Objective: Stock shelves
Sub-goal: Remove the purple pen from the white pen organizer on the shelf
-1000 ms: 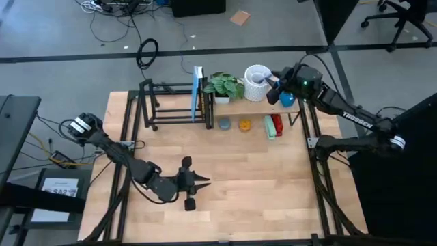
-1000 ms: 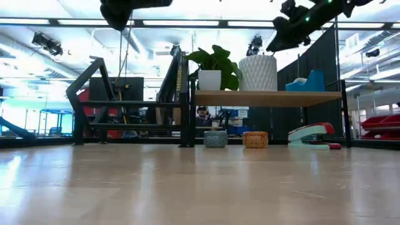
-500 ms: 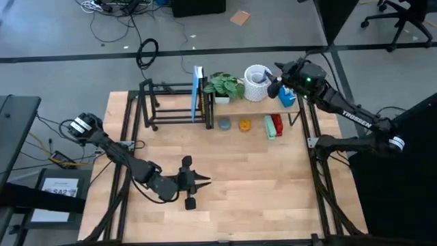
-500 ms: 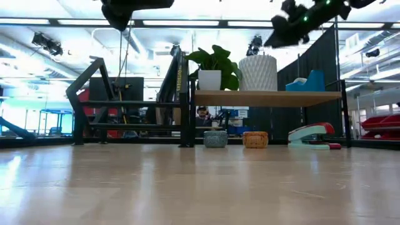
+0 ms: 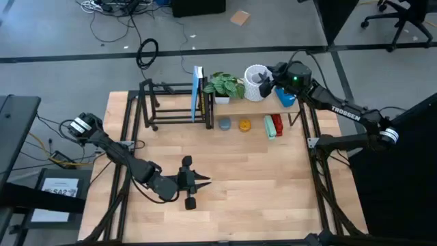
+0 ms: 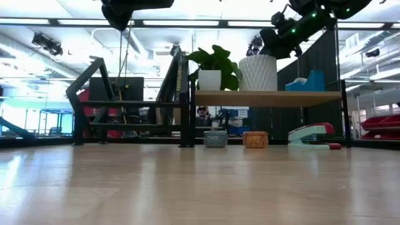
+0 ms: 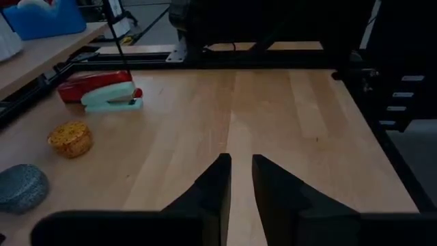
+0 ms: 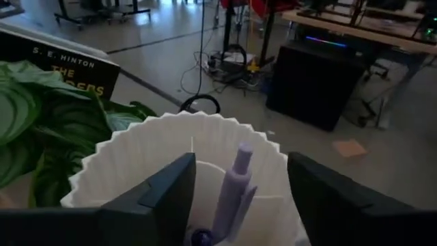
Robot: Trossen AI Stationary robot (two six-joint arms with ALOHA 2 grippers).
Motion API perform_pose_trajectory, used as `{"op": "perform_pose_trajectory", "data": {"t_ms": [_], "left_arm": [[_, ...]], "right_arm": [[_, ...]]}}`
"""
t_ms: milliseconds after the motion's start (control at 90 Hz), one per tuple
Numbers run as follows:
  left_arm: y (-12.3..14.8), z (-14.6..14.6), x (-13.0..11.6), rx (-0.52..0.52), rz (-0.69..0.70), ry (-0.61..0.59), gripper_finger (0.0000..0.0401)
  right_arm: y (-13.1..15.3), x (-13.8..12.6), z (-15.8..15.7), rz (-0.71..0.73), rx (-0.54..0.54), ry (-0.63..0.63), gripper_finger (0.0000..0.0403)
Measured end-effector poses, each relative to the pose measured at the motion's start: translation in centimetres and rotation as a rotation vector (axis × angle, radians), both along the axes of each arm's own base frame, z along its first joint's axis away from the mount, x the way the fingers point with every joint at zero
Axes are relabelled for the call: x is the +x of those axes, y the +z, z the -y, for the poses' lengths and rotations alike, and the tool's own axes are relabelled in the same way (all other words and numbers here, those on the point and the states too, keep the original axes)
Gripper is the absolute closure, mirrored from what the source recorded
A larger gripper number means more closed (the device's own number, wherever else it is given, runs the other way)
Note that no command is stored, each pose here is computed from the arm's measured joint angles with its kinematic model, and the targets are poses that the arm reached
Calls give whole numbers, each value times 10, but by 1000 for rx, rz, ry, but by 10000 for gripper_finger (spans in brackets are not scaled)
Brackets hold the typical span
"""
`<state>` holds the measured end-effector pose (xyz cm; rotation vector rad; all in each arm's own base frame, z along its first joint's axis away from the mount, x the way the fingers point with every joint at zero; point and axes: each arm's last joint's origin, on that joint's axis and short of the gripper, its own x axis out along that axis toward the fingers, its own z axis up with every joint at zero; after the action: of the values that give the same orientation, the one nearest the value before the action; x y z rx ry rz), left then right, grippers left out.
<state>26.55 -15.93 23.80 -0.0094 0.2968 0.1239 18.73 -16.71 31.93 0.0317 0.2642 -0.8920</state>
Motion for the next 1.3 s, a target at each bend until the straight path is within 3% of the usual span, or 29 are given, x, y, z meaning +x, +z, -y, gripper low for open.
{"op": "perform_pose_trajectory", "data": {"t_ms": [267, 422, 600, 756, 844, 956, 1044, 1200, 1300], "left_arm": [[0, 0, 0, -2, 0, 1, 360], [0, 0, 0, -2, 0, 1, 360], [0, 0, 0, -3, 1, 1, 360], [0, 0, 0, -3, 1, 0, 360], [0, 0, 0, -3, 1, 1, 360], [0, 0, 0, -3, 2, 1, 360], [1, 0, 0, -2, 6, -1, 360], [2, 0, 1, -12, 21, 0, 360], [4, 0, 1, -22, 39, 0, 360]], "right_arm": [[3, 1, 0, 61, 7, -2, 386], [16, -1, -1, 125, -17, -6, 390], [52, -7, -13, 218, -99, 22, 397], [98, -12, -47, 318, -199, 139, 398], [121, -10, -72, 341, -202, 249, 399], [135, 2, -107, 278, -111, 391, 399], [127, 19, -135, 171, 19, 487, 400], [90, 50, -188, -27, 304, 636, 400], [52, 69, -217, -241, 477, 627, 401]]}}
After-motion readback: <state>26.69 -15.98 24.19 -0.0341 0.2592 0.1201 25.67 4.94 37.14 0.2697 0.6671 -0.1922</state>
